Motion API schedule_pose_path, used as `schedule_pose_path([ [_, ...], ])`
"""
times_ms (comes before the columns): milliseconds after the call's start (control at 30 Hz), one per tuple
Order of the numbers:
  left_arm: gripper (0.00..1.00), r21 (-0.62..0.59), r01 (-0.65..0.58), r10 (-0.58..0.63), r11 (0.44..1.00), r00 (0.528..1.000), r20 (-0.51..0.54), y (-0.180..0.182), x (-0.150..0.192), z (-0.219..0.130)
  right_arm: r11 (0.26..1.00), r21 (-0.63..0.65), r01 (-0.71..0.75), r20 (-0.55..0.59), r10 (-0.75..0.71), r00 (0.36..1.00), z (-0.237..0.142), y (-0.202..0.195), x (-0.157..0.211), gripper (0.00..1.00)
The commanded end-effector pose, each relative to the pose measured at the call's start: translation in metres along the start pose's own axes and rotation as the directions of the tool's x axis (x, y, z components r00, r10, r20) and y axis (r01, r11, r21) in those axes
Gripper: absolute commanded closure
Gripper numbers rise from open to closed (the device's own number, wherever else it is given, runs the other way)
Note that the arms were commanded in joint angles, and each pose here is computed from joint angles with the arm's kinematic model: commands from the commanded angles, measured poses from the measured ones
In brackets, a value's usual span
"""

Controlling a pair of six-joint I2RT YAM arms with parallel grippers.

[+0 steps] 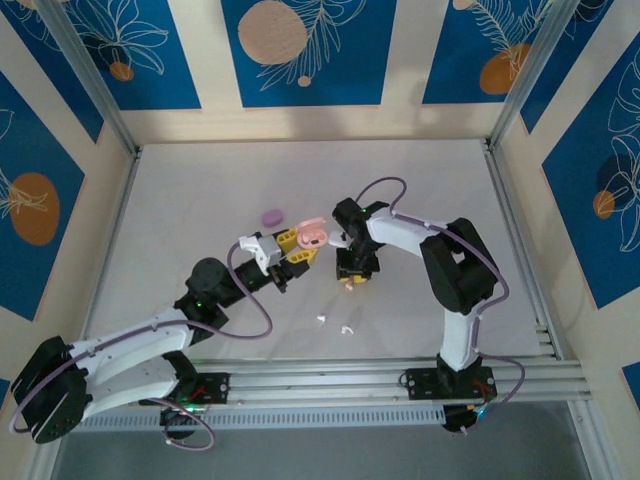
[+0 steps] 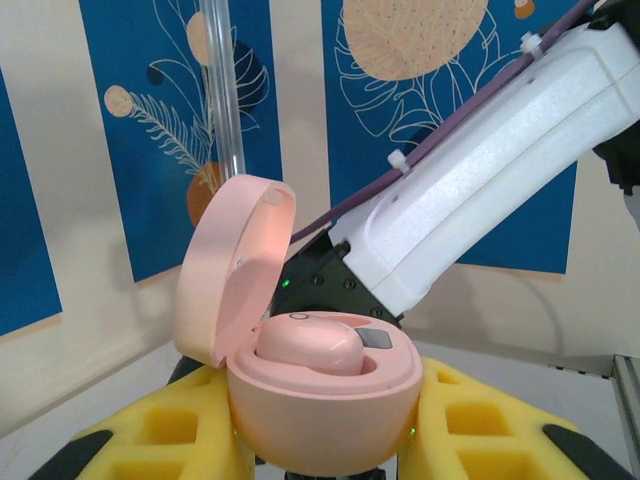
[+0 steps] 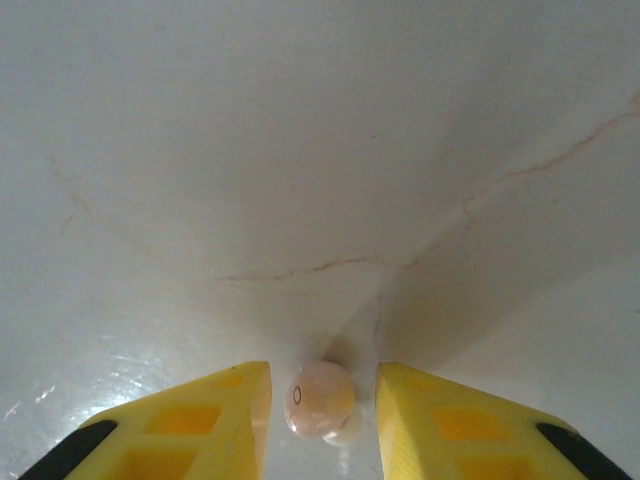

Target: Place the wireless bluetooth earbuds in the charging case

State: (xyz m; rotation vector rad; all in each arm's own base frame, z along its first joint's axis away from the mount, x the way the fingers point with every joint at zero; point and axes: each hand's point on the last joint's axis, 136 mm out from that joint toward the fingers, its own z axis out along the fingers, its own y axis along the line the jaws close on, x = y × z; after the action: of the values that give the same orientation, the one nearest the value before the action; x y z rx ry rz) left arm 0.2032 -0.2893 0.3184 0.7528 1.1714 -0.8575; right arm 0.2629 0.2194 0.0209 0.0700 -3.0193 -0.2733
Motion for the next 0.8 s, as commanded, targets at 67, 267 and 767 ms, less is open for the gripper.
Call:
schedule_pose_path([
  [67, 0.75, -0.014, -0.018, 0.019, 1.0, 0.999, 0.038, -0.001, -0.009, -0.006, 1.0, 0.027, -0.016, -0.026, 0.017, 1.0, 0.002, 0.004, 0.003, 0.69],
  [267, 0.75, -0.016, -0.018, 0.019, 1.0, 0.999, 0.039, 0.0, -0.009, -0.006, 0.999, 0.05, 0.006, -0.033, -0.005, 0.999, 0.005, 0.005, 0.003, 0.71],
  [767, 0.75, -0.015, -0.013, 0.014, 1.0, 0.999, 0.037, 0.0, -0.007, -0.005, 0.986, 0.159, 0.055, -0.023, -0.052, 0.998, 0.0, -0.005, 0.001, 0.73],
])
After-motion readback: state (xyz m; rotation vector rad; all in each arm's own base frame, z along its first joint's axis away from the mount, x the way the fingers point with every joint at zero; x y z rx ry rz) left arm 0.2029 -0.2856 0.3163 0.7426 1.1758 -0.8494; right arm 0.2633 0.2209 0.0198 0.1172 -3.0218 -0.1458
